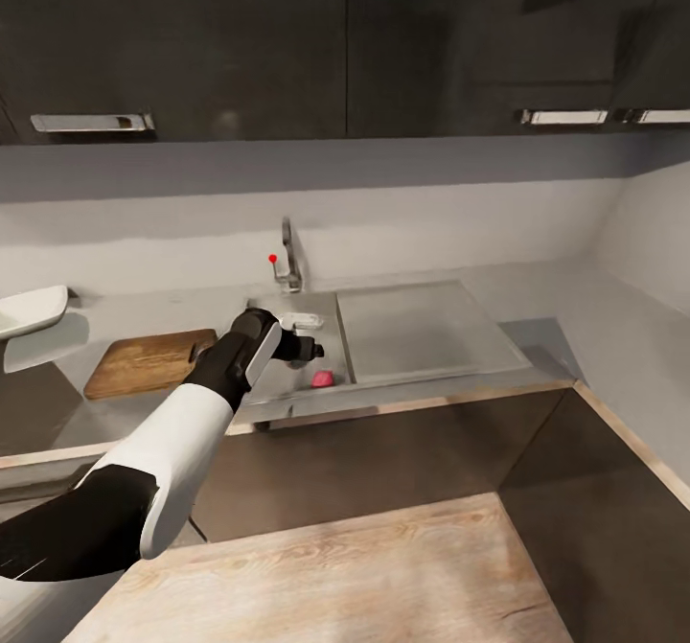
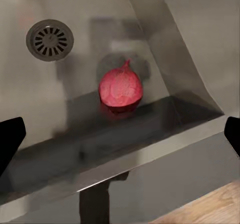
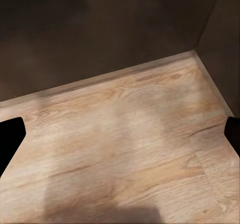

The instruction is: In the kitchen, take the Vidalia onion out of the sink, dice it on the chopping board with the paring knife, put the diced onion into the bowl on the countertop, then place both the paring knife and the chopping board into the sink.

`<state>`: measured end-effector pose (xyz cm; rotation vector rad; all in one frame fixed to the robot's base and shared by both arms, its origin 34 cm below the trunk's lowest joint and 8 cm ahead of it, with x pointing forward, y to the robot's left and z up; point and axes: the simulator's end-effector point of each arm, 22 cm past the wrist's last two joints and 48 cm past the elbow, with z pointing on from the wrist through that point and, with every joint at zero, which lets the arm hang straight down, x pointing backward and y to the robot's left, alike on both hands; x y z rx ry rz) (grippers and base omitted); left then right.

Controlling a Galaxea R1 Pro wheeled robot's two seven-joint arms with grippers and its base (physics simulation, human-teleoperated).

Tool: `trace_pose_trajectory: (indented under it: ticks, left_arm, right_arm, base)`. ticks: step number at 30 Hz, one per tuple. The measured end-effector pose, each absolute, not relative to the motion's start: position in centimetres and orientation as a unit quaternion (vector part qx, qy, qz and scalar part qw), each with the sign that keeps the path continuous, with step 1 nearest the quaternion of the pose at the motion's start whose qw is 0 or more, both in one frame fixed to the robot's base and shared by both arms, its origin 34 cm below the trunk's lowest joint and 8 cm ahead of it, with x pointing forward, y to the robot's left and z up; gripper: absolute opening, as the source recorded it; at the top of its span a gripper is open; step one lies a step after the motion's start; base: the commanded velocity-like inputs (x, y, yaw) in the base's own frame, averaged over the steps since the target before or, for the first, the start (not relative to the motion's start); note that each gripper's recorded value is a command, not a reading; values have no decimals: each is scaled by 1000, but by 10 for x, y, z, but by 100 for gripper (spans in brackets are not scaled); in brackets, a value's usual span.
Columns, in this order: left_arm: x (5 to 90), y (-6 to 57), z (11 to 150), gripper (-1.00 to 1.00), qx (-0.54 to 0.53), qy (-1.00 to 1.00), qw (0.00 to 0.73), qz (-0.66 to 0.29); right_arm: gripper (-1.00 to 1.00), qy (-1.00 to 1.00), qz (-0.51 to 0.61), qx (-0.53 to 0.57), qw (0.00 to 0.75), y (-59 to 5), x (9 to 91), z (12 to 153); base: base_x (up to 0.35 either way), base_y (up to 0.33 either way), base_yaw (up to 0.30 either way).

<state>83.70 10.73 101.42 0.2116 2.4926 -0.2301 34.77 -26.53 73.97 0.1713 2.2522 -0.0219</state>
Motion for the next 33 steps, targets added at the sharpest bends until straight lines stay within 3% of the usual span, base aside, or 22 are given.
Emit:
trace_pose_trajectory:
  ticks: [6, 33]
  left_arm:
    - [837, 107, 1007, 100, 80, 945, 305, -88]
    - [821, 104, 949, 100, 96, 959, 254, -75]
  right_arm:
    - [100, 904, -9, 69, 423, -265, 345, 737]
    - [100, 913, -11, 68, 403, -265, 334, 727]
  base:
    - [187, 0, 0]
    - [41, -37, 0]
